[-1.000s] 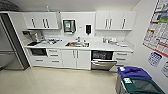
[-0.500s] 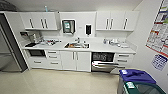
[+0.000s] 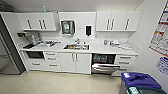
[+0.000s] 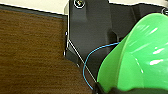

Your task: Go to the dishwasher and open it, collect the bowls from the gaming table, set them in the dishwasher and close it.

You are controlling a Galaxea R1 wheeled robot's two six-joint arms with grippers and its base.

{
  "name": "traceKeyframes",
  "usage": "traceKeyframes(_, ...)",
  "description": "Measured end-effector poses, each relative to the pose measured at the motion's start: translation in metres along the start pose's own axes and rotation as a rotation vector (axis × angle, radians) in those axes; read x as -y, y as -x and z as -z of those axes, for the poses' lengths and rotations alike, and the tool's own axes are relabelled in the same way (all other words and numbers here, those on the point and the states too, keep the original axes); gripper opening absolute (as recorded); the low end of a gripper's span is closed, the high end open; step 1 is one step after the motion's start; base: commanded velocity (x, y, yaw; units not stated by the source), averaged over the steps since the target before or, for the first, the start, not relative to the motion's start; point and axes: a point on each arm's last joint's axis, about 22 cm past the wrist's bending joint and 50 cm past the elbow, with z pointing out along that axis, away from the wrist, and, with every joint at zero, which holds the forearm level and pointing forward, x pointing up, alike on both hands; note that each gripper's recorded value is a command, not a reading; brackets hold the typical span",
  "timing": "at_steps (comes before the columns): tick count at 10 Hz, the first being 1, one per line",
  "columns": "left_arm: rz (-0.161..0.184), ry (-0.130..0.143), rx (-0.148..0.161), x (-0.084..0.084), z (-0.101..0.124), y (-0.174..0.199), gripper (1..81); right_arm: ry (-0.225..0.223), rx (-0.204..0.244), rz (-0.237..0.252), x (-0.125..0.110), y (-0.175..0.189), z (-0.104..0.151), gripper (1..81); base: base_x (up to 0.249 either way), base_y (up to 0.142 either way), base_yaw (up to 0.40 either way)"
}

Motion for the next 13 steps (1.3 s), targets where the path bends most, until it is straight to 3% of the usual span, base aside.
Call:
traceKeyframes(1, 0.003, 0.031, -0.011, -0.021, -0.005, -0.006, 1.0, 0.03, -0.02, 0.01, -0.021, -0.014, 0.006, 1.0, 0.175, 0.0, 0.0)
traceKeyframes(2, 0.003, 0.037, -0.012, -0.024, -0.006, -0.004, 1.0, 0.041, -0.026, 0.01, -0.028, -0.013, 0.009, 1.0, 0.174, 0.0, 0.0)
traceKeyframes(3, 0.004, 0.032, -0.001, -0.022, -0.005, 0.004, 1.0, 0.039, -0.006, 0.008, -0.026, -0.001, 0.009, 1.0, 0.175, 0.0, 0.0)
traceKeyframes(5, -0.004, -0.015, -0.006, 0.01, 0.002, -0.003, 1.0, -0.014, -0.001, 0.008, 0.008, 0.0, -0.002, 1.0, 0.175, 0.0, 0.0)
traceKeyframes(6, -0.004, -0.001, -0.011, 0.002, 0.0, -0.006, 1.0, 0.0, -0.021, 0.01, -0.001, -0.009, 0.0, 1.0, 0.175, 0.0, 0.0)
traceKeyframes(8, 0.001, 0.025, -0.001, -0.016, -0.004, 0.001, 1.0, 0.025, -0.009, 0.012, -0.017, -0.003, 0.006, 1.0, 0.172, 0.0, 0.0)
traceKeyframes(11, -0.002, 0.007, -0.005, -0.004, -0.001, -0.003, 1.0, 0.01, -0.009, 0.01, -0.007, -0.003, 0.002, 1.0, 0.147, 0.0, 0.0)
traceKeyframes(13, -0.002, 0.009, -0.004, -0.005, -0.002, -0.002, 1.0, 0.009, -0.008, 0.009, -0.007, -0.002, 0.002, 1.0, 0.138, 0.0, 0.0)
